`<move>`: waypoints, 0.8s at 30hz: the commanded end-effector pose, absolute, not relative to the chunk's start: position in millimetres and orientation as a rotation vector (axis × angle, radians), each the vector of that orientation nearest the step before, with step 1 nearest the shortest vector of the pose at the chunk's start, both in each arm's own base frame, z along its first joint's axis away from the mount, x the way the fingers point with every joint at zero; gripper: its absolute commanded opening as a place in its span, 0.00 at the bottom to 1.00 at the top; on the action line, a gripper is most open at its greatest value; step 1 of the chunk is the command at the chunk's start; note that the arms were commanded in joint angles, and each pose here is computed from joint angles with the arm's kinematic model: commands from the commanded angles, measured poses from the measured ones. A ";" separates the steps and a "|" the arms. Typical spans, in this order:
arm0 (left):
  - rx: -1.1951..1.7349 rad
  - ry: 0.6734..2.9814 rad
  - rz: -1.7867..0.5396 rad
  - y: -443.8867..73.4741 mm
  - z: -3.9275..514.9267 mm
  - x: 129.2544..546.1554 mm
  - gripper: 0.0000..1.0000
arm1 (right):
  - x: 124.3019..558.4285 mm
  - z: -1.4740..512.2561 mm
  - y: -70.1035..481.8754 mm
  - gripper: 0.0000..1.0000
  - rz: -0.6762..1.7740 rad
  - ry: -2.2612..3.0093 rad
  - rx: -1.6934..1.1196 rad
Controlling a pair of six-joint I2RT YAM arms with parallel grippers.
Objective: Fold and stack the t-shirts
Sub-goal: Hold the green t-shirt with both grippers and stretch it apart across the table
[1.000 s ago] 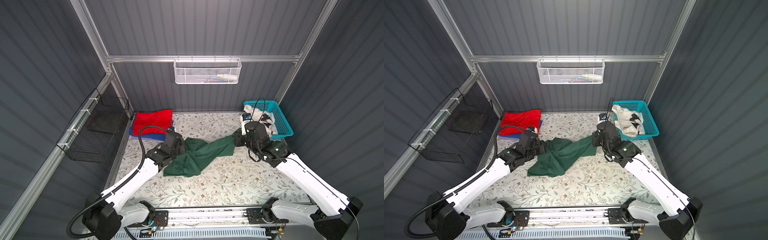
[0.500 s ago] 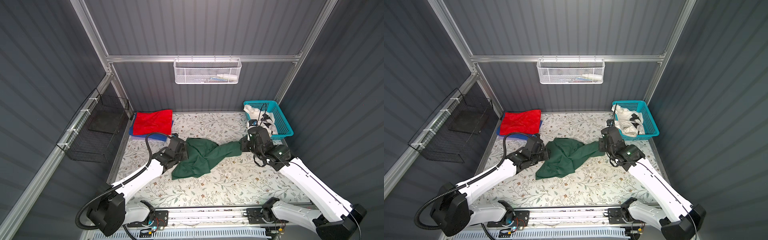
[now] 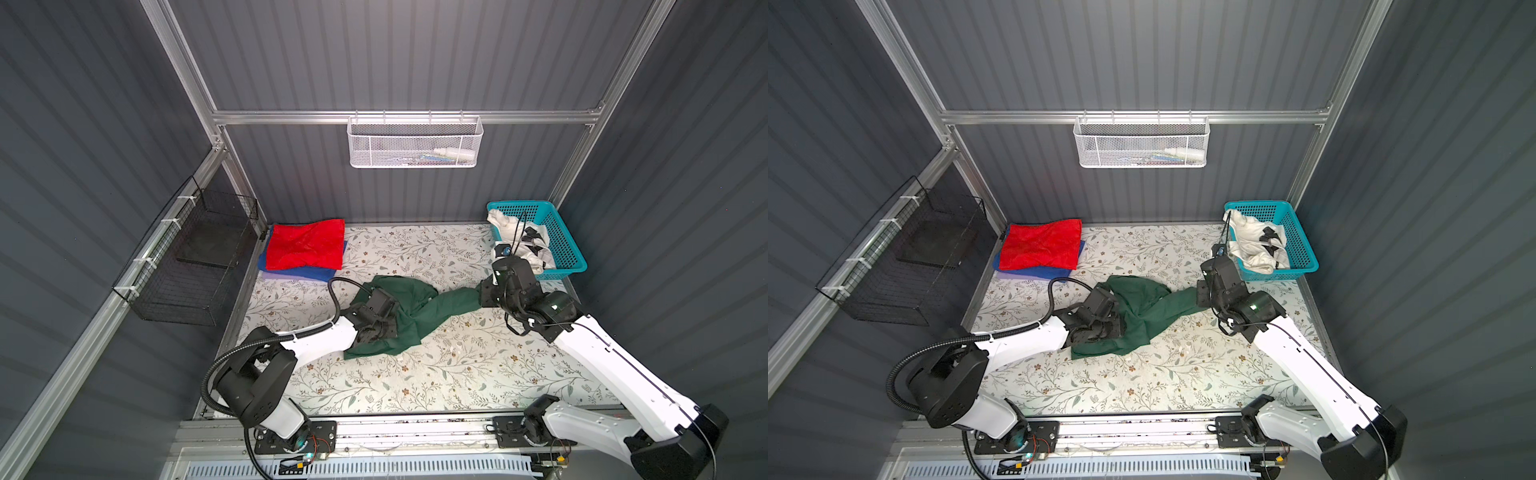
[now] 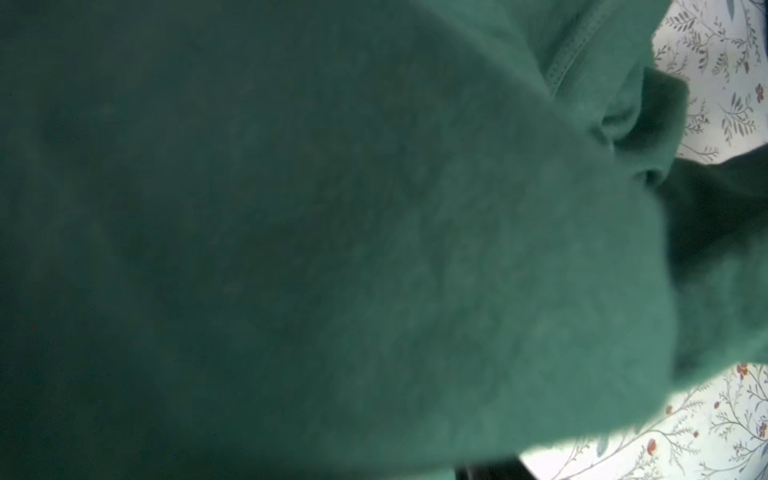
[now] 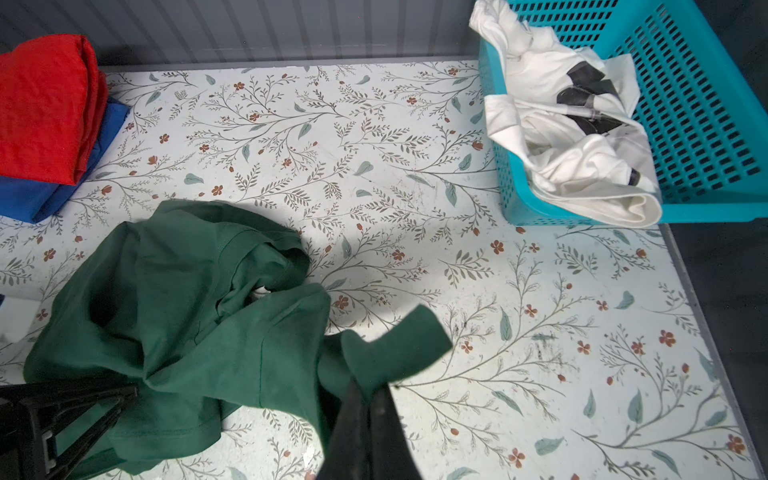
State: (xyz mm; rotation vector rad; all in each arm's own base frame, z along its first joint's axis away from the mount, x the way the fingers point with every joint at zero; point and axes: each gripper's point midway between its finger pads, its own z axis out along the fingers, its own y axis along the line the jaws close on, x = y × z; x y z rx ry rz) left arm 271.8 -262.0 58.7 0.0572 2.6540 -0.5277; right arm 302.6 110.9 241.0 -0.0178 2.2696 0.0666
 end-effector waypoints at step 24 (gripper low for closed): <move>0.101 2.626 -0.509 -265.9 83.4 281.6 0.00 | 309.1 214.6 97.3 0.00 0.088 2.304 0.050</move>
